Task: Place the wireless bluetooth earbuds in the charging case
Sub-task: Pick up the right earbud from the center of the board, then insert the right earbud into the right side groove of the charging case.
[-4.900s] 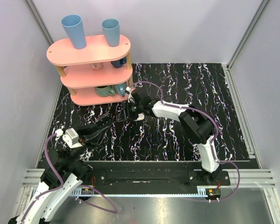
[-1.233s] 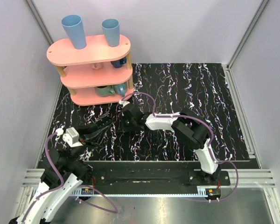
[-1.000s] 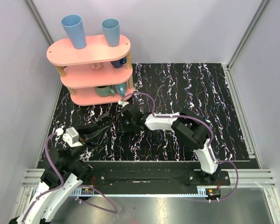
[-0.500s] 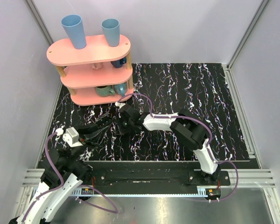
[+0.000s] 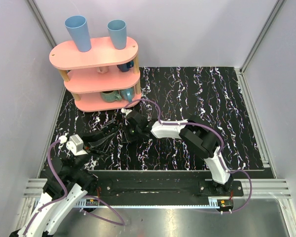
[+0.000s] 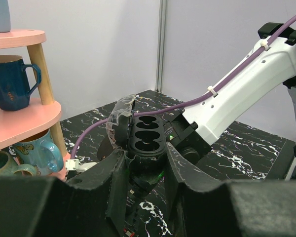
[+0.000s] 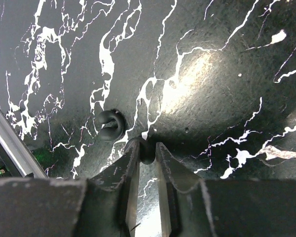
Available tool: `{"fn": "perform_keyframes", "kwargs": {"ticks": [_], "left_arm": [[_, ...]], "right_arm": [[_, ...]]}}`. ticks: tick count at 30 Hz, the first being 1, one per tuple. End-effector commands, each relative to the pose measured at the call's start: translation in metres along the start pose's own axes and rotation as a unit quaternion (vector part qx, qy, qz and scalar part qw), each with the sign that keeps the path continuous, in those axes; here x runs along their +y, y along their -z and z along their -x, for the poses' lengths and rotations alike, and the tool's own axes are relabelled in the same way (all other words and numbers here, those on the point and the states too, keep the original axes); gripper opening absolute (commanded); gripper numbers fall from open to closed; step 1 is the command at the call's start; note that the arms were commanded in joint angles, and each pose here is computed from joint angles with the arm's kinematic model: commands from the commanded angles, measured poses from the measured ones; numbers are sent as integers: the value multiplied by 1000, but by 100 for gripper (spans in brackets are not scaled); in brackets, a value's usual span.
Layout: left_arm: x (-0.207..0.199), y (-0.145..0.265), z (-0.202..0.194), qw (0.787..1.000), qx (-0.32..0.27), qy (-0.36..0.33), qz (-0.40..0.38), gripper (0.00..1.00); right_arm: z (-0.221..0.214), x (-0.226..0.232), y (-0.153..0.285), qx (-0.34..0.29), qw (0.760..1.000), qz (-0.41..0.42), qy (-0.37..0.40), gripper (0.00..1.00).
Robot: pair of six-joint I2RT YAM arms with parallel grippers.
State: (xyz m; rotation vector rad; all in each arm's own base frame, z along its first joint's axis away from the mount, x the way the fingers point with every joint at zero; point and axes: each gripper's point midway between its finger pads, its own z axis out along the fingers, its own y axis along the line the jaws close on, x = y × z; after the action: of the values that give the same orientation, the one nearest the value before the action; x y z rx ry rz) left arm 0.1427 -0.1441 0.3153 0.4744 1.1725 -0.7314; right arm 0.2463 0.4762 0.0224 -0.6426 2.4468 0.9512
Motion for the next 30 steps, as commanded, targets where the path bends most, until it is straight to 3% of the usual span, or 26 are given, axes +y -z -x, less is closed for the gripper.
{"fn": "perform_keyframes", "kwargs": {"ticks": [1,8,18,24,30], "left_arm": [[-4,6,30,999,-40,-3,-2,0],[-2,6,31,999,-42,-2,3,0],[-4,4,29,999,-39,0,-2,0],[-4,1,32,999,-53,12,-3,0],[-2,-9,17,998,-47,40,-2,0]], "right_arm": [[-33,-15,-5,51,998,-26,1,23],[-18,-8,29,-16,999,-25,-26,15],[0,2,85,-135,990,10,-40,14],[38,18,142,-234,972,24,-21,14],[70,25,214,-346,938,18,-4,14]]}}
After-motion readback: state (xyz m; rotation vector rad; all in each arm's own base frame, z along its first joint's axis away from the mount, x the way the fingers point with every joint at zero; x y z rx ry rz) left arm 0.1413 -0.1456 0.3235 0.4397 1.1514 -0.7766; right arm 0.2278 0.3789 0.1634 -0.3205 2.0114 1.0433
